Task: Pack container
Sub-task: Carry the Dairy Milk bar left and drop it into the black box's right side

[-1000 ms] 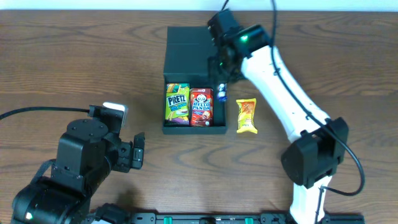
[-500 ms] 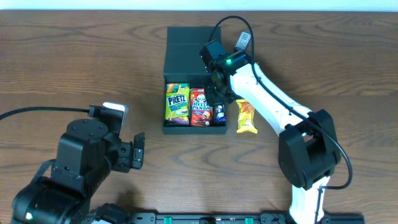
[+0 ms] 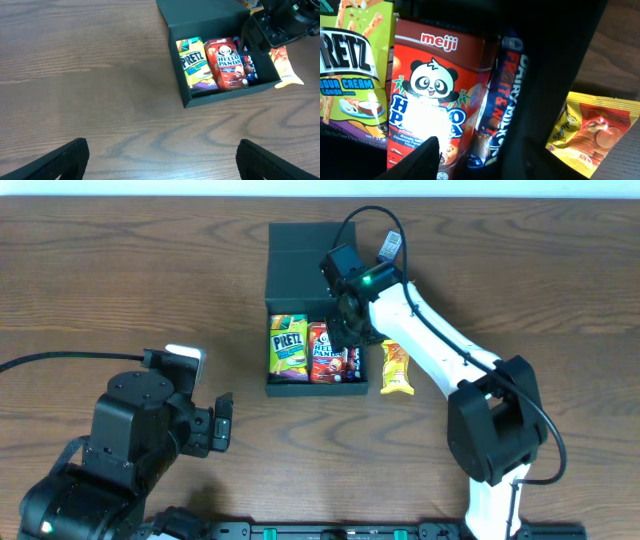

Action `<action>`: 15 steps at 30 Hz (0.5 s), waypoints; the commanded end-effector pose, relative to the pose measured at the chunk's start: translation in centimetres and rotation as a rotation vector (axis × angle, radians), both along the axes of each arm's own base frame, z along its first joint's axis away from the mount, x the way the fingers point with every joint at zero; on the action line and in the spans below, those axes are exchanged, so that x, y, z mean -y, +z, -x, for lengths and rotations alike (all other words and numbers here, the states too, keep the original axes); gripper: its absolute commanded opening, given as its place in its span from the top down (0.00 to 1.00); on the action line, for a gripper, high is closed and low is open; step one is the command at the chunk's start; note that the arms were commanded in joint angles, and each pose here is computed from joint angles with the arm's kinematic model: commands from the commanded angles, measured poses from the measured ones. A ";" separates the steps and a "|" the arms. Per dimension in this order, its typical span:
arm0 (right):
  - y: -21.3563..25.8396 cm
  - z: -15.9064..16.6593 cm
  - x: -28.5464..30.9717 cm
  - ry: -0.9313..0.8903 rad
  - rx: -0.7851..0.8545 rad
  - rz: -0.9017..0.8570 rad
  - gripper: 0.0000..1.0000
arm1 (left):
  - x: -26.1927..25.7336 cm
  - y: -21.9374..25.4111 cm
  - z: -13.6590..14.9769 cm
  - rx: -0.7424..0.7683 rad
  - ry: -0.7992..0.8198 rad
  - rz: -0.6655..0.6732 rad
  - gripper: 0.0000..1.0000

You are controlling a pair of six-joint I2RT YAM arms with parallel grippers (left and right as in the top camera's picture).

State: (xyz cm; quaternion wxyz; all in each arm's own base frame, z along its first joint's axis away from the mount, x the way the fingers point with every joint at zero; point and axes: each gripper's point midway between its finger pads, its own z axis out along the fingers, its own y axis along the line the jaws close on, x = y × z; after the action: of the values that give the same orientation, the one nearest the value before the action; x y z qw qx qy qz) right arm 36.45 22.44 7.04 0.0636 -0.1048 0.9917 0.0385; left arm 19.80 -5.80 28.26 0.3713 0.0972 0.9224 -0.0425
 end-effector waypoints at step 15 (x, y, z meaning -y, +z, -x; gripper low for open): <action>6.9 -1.4 -2.9 -0.003 0.092 -0.166 0.59 | -0.2 -0.1 0.0 -0.003 0.011 -0.006 0.05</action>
State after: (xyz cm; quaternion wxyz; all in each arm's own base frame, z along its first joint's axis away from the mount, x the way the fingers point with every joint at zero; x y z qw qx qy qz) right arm 37.07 24.12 9.36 0.0727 -0.0985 0.9893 0.0795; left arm 19.80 -5.80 28.26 0.3713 0.0972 0.9224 -0.0425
